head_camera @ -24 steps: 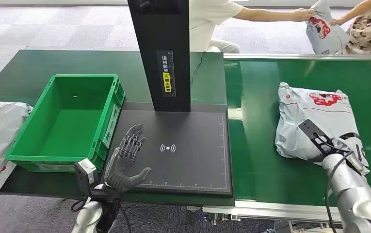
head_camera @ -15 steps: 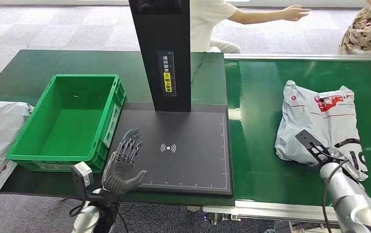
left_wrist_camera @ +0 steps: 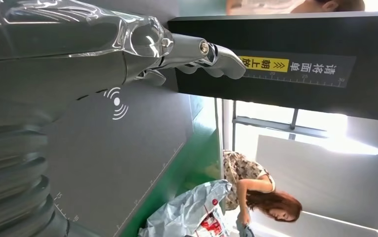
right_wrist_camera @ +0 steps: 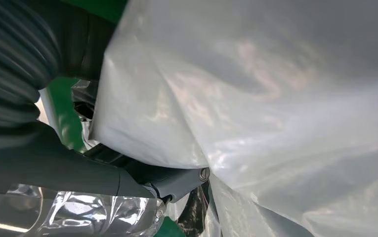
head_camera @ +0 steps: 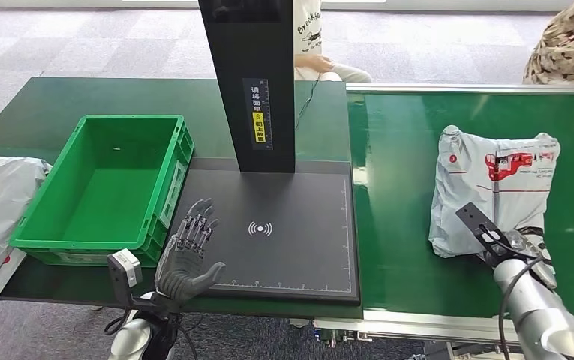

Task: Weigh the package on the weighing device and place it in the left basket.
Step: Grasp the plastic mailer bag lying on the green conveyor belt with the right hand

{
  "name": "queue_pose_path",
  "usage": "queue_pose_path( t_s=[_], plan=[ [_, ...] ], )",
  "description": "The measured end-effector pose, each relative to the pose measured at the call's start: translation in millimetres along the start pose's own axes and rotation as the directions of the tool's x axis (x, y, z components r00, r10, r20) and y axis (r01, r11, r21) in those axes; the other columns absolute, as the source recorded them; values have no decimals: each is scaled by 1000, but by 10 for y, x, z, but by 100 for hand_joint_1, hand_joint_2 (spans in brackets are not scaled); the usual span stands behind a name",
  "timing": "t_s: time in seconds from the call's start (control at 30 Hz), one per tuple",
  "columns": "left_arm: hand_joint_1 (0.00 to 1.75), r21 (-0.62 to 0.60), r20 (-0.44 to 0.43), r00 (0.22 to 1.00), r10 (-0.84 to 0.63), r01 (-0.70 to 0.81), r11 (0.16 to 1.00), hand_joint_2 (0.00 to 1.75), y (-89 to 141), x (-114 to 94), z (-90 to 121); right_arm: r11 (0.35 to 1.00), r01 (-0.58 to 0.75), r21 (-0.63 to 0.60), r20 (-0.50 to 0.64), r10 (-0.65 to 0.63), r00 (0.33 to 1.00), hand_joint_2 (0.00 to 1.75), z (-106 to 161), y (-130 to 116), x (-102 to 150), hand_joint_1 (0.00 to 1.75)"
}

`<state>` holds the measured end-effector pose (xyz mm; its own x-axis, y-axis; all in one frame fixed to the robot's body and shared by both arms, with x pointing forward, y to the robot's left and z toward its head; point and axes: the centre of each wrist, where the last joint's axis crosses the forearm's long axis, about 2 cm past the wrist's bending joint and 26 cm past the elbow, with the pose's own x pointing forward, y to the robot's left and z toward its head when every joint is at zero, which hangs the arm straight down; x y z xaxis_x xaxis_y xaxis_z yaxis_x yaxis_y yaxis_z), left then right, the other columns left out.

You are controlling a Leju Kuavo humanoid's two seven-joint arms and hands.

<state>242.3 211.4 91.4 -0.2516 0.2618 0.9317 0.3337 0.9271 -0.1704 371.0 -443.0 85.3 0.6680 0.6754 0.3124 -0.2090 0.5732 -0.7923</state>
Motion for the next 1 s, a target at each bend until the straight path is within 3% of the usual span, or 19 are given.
queue_pose_path(
  t_s=[0.07, 0.17, 0.33, 0.57, 0.73, 1.0],
  plan=[
    [0, 4, 1, 1000, 2, -2, 1000, 175, -1, 3, 12, 997, 38, -63, 74, -34, 997, 175, 8, 9, -9, 175],
    [0, 14, 5, 1000, 4, -4, 1000, 175, -1, 18, 42, 969, 168, -179, 279, -113, 954, 175, 32, 1, 12, 175],
    [0, 21, 16, 1000, 4, -5, 1000, 175, -9, 21, 62, 892, 397, -216, 551, -224, 804, 175, 102, -9, 114, 175],
    [0, 23, 44, 999, 2, -3, 1000, 175, -15, 28, 40, 810, 557, -184, 772, -232, 592, 175, 346, -8, 357, 175],
    [0, 42, 87, 996, -26, 22, 999, 175, 2, 50, -18, 856, 505, -110, 875, -158, 458, 175, 638, 74, 581, 175],
    [0, 93, 144, 988, -54, 41, 995, 175, 15, 87, -108, 980, 195, -50, 980, 10, 200, 175, 1201, 405, 1060, 175]
  ],
)
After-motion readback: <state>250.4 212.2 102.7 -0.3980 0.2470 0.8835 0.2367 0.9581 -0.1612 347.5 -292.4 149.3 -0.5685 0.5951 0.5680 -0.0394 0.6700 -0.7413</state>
